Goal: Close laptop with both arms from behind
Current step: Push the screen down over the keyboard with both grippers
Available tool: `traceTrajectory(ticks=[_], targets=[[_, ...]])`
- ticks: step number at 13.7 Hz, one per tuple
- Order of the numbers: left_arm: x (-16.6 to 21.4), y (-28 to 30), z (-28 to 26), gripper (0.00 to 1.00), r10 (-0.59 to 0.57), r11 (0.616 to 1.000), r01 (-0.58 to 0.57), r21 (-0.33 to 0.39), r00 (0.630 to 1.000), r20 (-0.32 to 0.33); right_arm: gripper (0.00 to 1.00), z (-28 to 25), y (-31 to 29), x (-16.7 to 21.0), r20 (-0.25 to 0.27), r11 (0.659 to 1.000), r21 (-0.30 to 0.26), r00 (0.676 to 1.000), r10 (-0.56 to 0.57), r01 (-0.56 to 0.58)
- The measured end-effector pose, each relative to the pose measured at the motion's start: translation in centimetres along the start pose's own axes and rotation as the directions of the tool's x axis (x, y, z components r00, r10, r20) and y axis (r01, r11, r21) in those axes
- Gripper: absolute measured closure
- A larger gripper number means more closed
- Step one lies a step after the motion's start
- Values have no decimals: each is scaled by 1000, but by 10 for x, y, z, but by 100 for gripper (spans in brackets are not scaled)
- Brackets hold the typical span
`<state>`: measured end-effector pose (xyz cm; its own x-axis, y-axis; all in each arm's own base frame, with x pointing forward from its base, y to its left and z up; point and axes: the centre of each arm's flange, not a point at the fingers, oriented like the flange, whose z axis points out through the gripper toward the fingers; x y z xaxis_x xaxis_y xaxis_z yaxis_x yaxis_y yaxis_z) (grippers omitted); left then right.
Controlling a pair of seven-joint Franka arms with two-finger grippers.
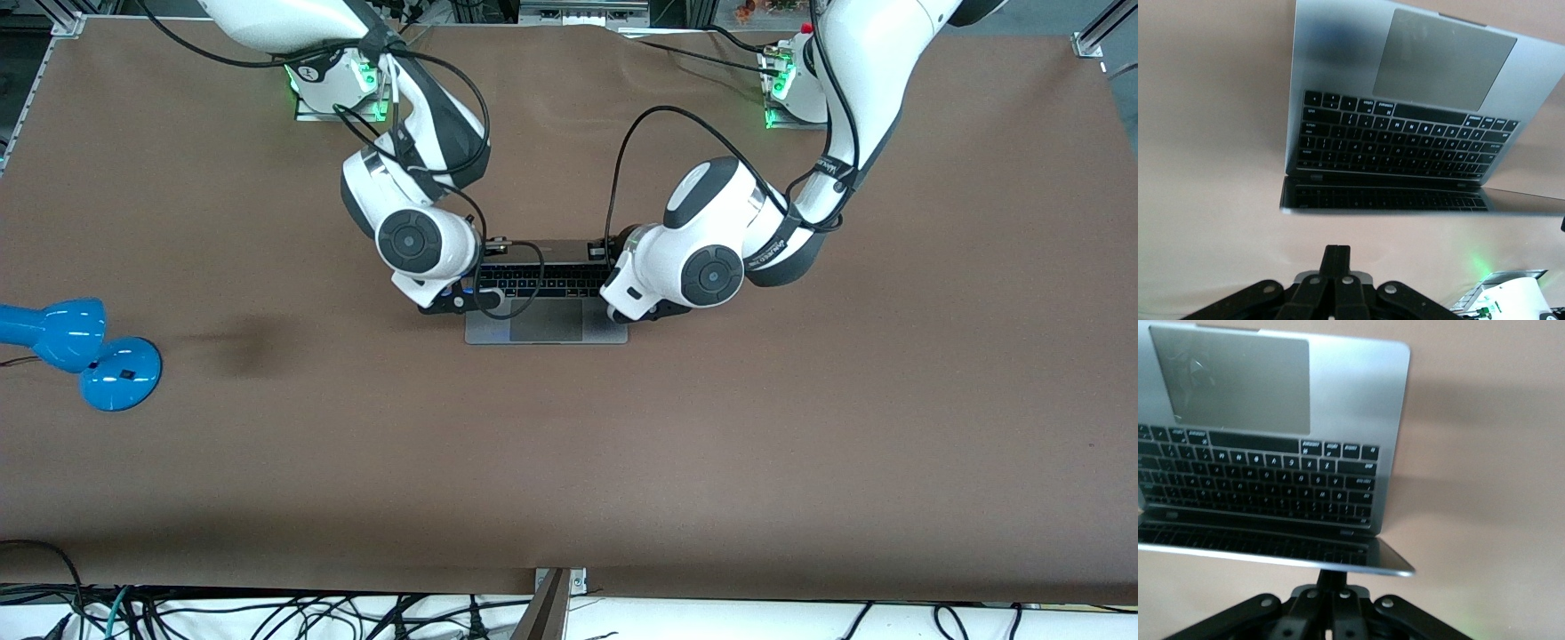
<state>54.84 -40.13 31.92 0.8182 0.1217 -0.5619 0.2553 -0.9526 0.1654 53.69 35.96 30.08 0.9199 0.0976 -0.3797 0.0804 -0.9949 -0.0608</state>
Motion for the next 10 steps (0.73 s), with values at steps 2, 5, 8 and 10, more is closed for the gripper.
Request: traceTrajectory(ticks=[2,5,8,10], targets=[[11,-2,-1,99,-11,1000,11,-13,1000,-7,99,0,8,14,-5,1000,9,1000,-1,1],[30,-5,3,99,-33,998,31,-51,999,-40,99,0,14,32,-27,999,32,1000,-2,2],[55,-12,19,99,-50,998,46,-51,996,-75,99,11,17,47,-44,999,41,999,-9,10],[71,-18,33,99,-50,999,48,-27,994,-100,99,18,23,55,-51,999,43,999,-16,18]])
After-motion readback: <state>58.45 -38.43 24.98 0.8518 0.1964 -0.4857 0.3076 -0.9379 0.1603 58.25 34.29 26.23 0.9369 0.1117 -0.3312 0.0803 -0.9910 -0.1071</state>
